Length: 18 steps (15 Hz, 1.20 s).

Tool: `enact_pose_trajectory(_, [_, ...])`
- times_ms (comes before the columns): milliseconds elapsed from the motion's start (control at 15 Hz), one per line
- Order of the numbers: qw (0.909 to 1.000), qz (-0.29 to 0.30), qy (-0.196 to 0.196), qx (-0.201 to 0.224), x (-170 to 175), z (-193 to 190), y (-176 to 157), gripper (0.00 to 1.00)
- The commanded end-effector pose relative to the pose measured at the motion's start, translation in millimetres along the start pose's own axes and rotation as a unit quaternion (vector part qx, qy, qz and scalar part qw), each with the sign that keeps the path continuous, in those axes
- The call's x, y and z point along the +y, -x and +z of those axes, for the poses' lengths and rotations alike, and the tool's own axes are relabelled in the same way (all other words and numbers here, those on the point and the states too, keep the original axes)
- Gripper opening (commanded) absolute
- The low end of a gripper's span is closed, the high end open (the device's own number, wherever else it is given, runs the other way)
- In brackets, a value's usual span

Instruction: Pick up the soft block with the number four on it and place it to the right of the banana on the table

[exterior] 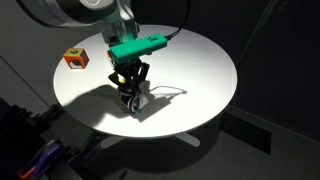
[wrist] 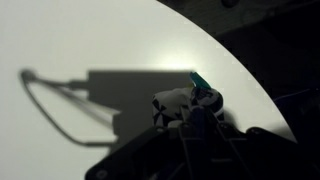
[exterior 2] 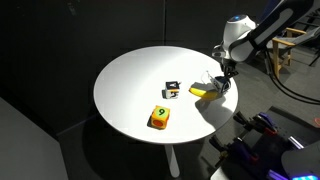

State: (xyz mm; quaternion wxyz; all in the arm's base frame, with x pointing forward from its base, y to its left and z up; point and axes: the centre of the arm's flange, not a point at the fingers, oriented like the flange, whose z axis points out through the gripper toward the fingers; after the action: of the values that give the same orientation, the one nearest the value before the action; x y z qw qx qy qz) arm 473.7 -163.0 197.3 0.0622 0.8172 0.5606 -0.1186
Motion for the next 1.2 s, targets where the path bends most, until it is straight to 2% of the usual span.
enact_pose_trajectory(0, [1.0,-0.003,0.004,-0.004,4.6,9.8,7.6,0.05])
enact_pose_trajectory(67, [1.0,-0.002,0.004,-0.005,4.4,11.8,7.6,0.05])
enact_pose_trajectory(133, [1.0,0.001,0.002,-0.004,4.3,13.1,7.4,0.11])
enact_pose_trajectory(200, [1.0,0.002,0.003,-0.003,4.1,13.9,7.2,0.4])
enact_pose_trajectory(267, [1.0,0.002,0.004,-0.003,3.8,14.3,6.9,0.4])
enact_pose_trajectory(333, [1.0,0.001,0.006,-0.003,3.6,14.3,6.3,0.47])
enact_pose_trajectory(800, [0.9999,0.0,0.017,0.0,3.0,8.4,2.2,1.0])
enact_pose_trajectory(1133, [0.9998,0.012,0.015,0.002,1.6,1.6,-6.6,1.0])
